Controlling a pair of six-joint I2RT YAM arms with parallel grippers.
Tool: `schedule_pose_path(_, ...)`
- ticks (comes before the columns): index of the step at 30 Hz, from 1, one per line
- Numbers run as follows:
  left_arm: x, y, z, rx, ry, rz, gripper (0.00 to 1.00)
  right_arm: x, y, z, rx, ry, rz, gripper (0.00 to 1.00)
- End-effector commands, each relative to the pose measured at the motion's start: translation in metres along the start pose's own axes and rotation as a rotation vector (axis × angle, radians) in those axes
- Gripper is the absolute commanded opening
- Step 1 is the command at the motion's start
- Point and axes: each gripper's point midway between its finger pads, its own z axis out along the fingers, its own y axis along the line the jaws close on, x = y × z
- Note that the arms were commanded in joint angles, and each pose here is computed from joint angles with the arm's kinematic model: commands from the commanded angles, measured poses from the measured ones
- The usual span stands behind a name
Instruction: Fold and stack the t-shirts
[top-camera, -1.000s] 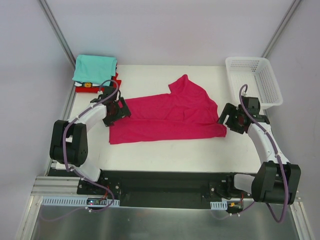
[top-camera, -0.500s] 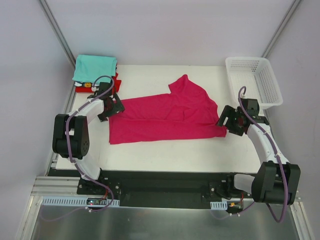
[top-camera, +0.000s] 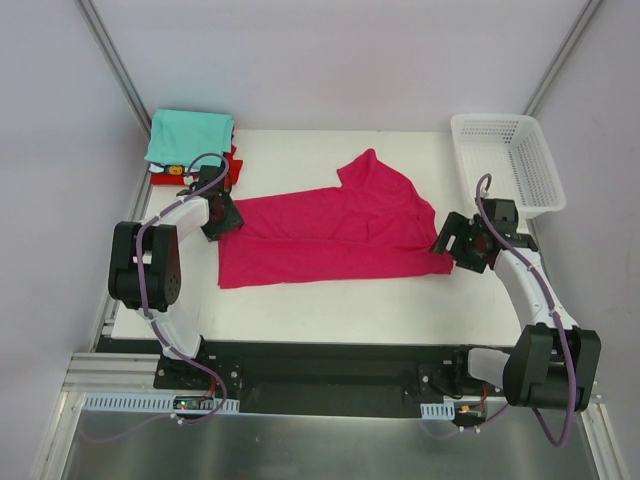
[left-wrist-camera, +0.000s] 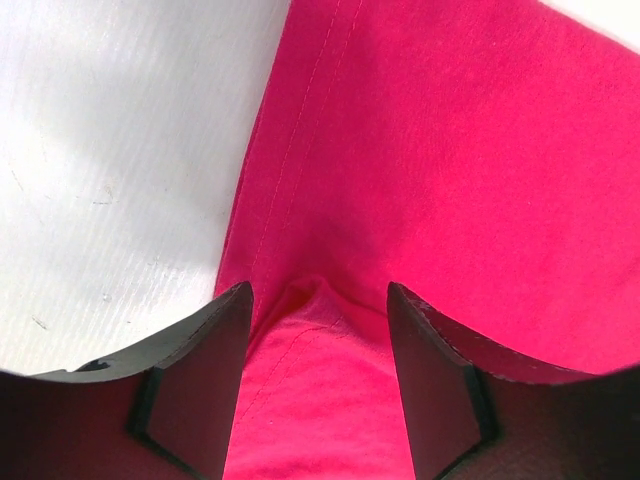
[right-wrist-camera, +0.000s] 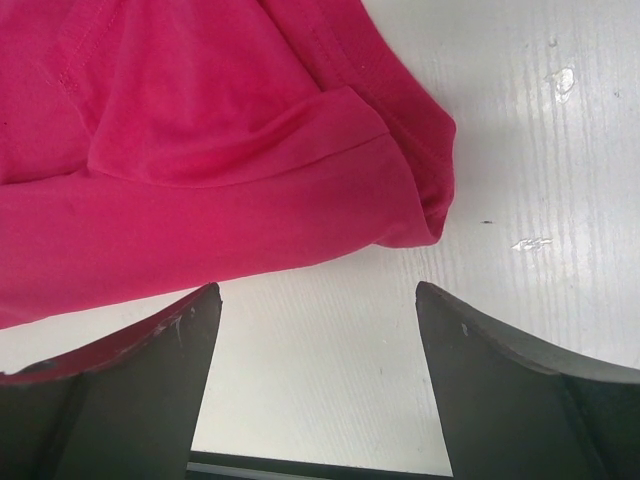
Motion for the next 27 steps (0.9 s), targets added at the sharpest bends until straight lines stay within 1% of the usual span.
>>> schedule_pose_path(1,-0.012,-0.004,-0.007,0.018,-0.033,-0.016,0.53,0.005,0.004,-0.002,-0.024,0.004,-0.016,0.82)
schedule_pose_path(3,-0.01,-0.005,-0.006,0.022,-0.025,-0.02,0.5,0.006,0.004,-0.002,-0.022,0.007,-0.016,0.82)
schedule_pose_path(4,-0.01,-0.006,-0.006,0.024,-0.023,-0.02,0.44,0.006,0.004,-0.002,-0.023,0.006,-0.017,0.82)
schedule_pose_path(7,-0.009,-0.006,-0.007,0.028,-0.02,-0.024,0.37,0.005,0.004,-0.003,-0.024,0.003,-0.017,0.82)
schedule_pose_path(9,-0.009,-0.006,-0.008,0.027,-0.021,-0.024,0.36,0.005,0.005,-0.003,-0.026,0.004,-0.019,0.82)
schedule_pose_path(10,-0.008,-0.005,-0.008,0.025,-0.019,-0.022,0.32,0.006,0.005,-0.003,-0.026,0.007,-0.015,0.82)
schedule_pose_path(12,-0.008,-0.004,-0.009,0.024,-0.02,-0.022,0.28,0.005,0.006,-0.003,-0.03,0.006,-0.017,0.82)
schedule_pose_path(13,-0.007,-0.004,-0.009,0.021,-0.016,-0.022,0.28,0.006,0.007,-0.003,-0.034,0.006,-0.017,0.82)
schedule_pose_path(14,-0.006,-0.004,-0.009,0.024,-0.014,-0.02,0.25,0.005,0.007,-0.004,-0.033,0.004,-0.017,0.82)
schedule_pose_path(16,-0.004,-0.003,-0.008,0.023,-0.007,-0.023,0.24,0.006,0.007,-0.003,-0.033,0.006,-0.017,0.82)
schedule_pose_path(17,-0.003,-0.004,-0.009,0.026,-0.003,-0.024,0.2,0.004,0.008,-0.003,-0.034,0.003,-0.017,0.82)
schedule_pose_path(19,-0.001,-0.004,-0.011,0.029,-0.001,-0.026,0.18,0.006,0.007,-0.003,-0.032,0.009,-0.014,0.82)
schedule_pose_path(27,0.002,0.003,-0.022,0.011,0.001,-0.017,0.18,0.004,0.013,-0.001,-0.05,0.002,-0.014,0.82)
